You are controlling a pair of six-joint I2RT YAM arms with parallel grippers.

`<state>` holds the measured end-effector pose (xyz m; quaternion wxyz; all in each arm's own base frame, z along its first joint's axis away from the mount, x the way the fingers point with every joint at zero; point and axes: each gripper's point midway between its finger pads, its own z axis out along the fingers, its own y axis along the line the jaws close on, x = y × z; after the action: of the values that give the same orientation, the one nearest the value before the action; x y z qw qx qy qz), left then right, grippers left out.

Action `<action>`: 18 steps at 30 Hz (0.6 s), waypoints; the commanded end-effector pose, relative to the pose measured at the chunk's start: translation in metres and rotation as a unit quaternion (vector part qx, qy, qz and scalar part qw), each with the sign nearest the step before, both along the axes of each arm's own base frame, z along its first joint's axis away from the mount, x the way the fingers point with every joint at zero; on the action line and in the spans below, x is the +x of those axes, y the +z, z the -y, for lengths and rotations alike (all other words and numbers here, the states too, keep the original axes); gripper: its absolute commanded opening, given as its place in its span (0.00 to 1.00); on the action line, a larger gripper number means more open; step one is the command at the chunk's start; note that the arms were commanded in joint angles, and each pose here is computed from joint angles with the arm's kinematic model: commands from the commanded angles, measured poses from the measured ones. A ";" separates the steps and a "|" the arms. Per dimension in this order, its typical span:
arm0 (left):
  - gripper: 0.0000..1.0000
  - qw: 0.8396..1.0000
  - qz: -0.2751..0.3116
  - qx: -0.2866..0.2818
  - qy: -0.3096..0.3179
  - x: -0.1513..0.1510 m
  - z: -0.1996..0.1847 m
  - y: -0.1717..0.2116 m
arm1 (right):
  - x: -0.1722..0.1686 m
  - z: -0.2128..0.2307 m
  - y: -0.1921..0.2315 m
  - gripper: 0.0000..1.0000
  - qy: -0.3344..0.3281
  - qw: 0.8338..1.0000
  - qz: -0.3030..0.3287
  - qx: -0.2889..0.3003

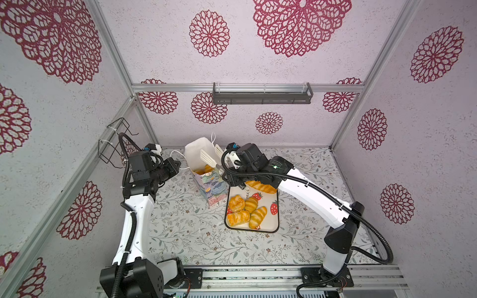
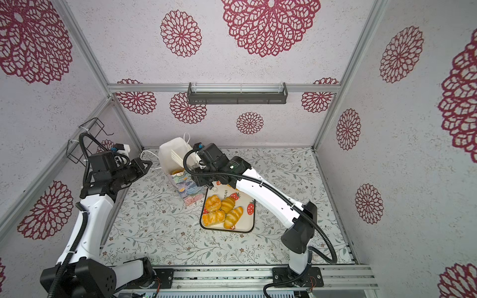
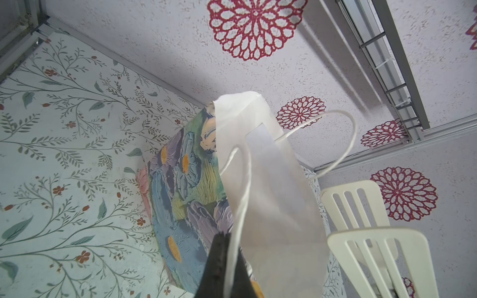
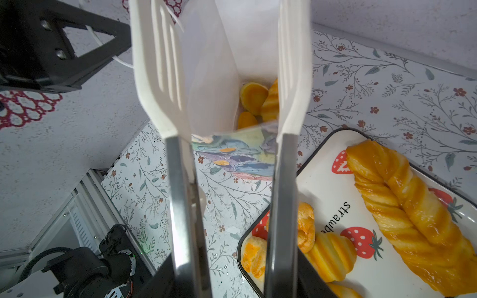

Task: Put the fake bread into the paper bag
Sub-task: 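Lower the tongs into the bag and release the croissant, then withdraw the tongs from the bag and move them over the tray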

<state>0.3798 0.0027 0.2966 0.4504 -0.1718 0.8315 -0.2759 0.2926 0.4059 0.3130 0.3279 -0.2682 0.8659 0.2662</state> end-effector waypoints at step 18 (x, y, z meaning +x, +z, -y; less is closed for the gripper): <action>0.00 1.000 0.010 0.004 0.006 -0.003 -0.004 0.004 | -0.001 0.093 0.043 0.52 -0.082 0.994 0.066 0.006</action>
<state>0.3797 0.0029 0.2966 0.4507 -0.1720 0.8315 -0.2755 0.2853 0.3325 0.3358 0.3714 -0.2260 0.8700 0.2324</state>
